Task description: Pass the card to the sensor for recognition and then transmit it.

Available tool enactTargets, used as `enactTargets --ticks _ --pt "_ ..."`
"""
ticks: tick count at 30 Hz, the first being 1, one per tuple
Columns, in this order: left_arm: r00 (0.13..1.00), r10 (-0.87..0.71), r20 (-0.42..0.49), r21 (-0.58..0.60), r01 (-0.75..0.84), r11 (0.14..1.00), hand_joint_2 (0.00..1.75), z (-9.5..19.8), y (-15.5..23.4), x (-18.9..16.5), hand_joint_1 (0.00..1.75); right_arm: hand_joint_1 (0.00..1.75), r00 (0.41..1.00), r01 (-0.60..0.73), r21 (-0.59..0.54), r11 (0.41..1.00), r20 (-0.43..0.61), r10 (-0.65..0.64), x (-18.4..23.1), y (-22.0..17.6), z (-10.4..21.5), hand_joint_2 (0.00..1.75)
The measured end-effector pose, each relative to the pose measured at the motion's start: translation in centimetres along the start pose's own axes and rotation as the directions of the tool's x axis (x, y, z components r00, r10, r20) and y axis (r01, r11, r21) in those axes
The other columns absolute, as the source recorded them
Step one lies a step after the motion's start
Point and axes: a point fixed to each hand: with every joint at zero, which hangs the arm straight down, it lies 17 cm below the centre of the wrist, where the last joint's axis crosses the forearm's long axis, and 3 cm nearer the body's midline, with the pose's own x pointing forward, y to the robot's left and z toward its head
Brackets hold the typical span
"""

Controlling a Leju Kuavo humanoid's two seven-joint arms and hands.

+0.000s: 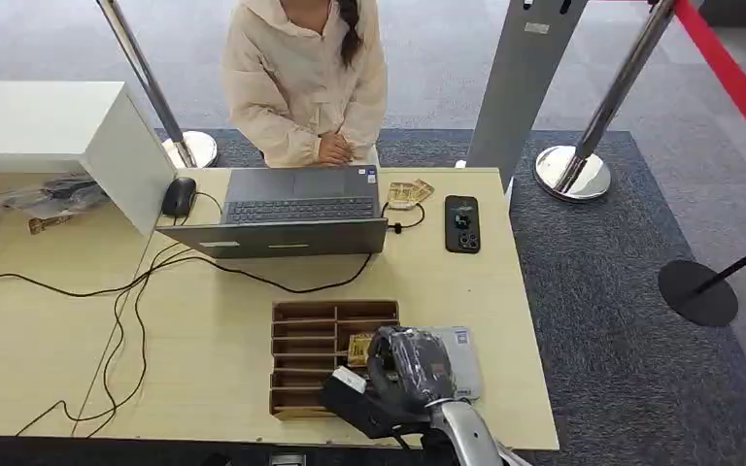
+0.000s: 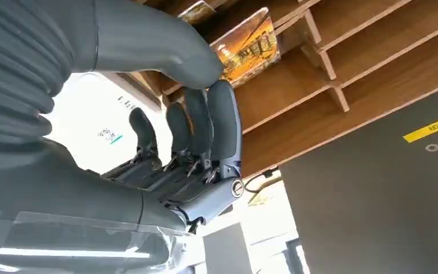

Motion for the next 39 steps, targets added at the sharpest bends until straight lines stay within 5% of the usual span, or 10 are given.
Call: enactTargets --ticks 5,33,39 --pt "1.000 0.001 0.000 0.000 -0.001 1.000 0.00 0.0 0.0 0.0 0.00 0.73 1.000 -0.008 -0.009 1.000 0.003 0.008 -0.1 -0.2 0.0 1.75" --pt "1.000 -0.009 0.009 0.004 0.009 1.000 0.00 0.0 0.2 0.1 0.00 0.94 0.999 0.006 -0.066 0.998 0.037 -0.004 0.2 -1.1 -0.1 1.75" --pt "1.000 -0.010 0.008 0.008 0.010 1.000 0.00 0.0 0.4 0.0 0.00 0.82 0.999 0.009 -0.076 0.997 0.036 -0.007 -0.1 -1.3 -0.3 1.75"
